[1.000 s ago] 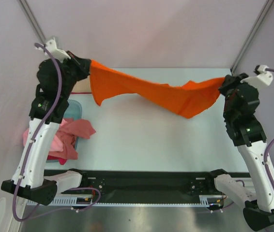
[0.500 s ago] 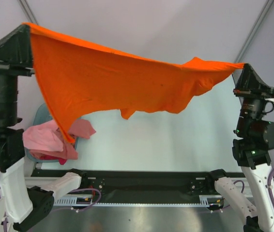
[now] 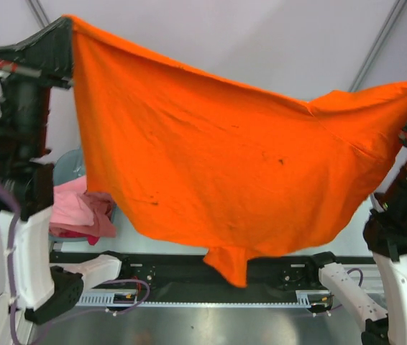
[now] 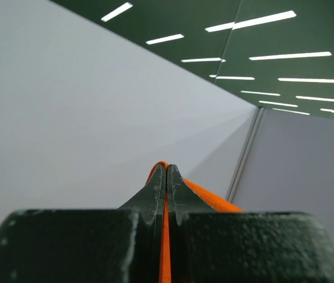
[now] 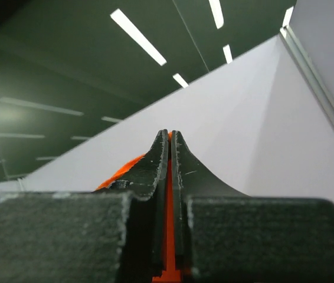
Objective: Fold and stack the t-shirts
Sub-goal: Flatten the tshirt out
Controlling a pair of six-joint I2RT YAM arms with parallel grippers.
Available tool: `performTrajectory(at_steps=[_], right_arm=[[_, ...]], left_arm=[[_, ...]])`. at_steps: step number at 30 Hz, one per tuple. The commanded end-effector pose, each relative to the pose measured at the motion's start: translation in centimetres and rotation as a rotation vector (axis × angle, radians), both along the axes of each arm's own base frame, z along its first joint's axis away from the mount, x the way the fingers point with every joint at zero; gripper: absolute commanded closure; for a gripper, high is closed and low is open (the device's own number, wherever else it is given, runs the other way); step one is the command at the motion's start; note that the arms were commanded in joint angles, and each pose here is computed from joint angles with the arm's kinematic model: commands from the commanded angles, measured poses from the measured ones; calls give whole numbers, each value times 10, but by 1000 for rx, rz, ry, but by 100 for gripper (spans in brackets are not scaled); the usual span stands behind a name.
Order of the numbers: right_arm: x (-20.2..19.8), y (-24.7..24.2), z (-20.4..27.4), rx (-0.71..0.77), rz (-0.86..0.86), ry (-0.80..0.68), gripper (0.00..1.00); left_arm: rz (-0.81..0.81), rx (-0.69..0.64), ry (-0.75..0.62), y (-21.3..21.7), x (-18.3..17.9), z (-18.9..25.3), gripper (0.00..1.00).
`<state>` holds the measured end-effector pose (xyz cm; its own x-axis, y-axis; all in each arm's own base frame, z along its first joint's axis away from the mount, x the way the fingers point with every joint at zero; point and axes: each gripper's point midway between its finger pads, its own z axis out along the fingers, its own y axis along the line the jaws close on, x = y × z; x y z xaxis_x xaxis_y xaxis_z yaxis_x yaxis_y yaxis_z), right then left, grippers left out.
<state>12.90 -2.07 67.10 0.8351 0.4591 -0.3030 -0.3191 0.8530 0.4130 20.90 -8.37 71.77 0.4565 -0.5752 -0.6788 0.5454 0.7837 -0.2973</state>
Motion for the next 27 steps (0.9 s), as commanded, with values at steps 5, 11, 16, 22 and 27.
performTrajectory(at_steps=[5, 11, 16, 22, 27], right_arm=[[110, 16, -11, -89, -148, 140, 100], [129, 22, -5, -137, -178, 139, 100], [115, 20, -5, -147, -177, 141, 100], [62, 13, 0, -140, -146, 96, 100], [-6, 2, 9, -111, -110, 12, 100]], left_arm=[[99, -31, 90, -9, 109, -18, 100], [124, -1, 129, -16, 145, -29, 100], [131, 5, 139, -13, 139, -38, 100], [131, -25, 109, 1, 94, -42, 100], [98, -58, 24, 15, 24, -27, 100]])
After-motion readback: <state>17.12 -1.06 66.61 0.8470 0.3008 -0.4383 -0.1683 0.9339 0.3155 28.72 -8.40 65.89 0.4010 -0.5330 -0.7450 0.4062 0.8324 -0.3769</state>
